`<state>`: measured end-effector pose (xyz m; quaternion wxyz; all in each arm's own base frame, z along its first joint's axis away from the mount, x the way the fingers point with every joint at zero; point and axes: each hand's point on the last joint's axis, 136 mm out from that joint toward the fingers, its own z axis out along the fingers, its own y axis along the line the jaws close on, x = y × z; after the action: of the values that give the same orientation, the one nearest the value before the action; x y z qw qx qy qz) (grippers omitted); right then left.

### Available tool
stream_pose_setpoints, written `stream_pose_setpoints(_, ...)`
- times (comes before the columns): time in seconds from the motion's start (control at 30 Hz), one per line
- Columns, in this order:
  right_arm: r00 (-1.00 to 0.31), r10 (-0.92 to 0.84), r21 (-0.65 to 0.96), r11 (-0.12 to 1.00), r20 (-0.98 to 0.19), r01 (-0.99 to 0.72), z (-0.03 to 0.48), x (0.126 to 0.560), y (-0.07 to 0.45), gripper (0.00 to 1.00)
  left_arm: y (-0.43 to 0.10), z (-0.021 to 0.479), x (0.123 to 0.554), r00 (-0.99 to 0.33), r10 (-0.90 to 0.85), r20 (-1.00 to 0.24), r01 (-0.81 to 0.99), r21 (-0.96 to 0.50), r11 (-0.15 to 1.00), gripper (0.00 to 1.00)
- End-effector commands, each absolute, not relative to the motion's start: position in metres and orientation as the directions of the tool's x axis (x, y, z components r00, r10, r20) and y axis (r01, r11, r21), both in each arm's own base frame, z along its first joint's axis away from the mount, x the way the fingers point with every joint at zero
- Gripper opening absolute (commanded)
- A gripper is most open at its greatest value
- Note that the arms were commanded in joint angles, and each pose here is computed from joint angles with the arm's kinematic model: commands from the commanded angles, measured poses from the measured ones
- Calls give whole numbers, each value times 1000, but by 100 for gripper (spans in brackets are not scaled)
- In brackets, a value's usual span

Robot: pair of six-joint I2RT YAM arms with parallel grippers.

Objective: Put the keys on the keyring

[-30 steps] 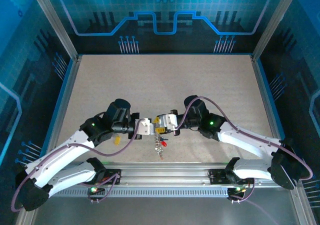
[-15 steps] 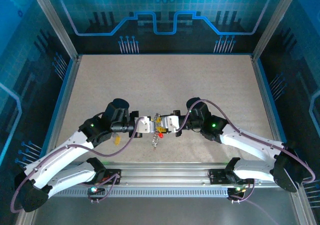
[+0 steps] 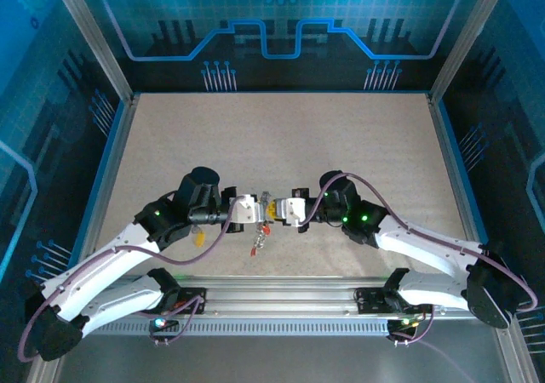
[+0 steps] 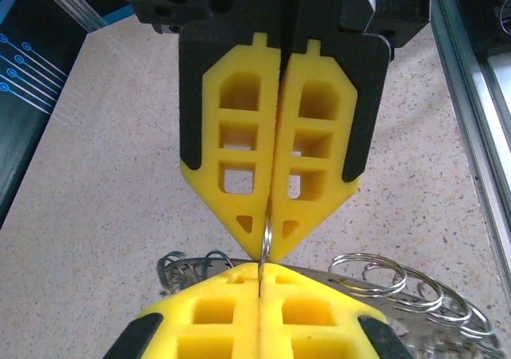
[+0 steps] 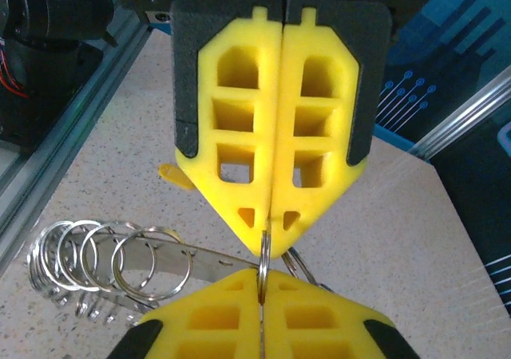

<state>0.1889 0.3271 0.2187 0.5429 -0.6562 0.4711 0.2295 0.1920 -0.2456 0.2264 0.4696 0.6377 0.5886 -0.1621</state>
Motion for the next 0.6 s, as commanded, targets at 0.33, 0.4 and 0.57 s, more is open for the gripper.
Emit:
stream_pose_setpoints(0.33,471,-263,-509,102,-842,-855,248,184,318,0,-258,253,184,321,451,-833,889,429,160,25)
stream_pose_setpoints(0.4,472,-242,-504,91,-848,-859,251,182,314,0,-257,257,180,341,430,-836,883,442,159,27)
stream_pose_setpoints(0.57,470,-201,-490,68,-860,-869,257,176,309,0,-257,253,177,346,432,-833,887,440,138,28)
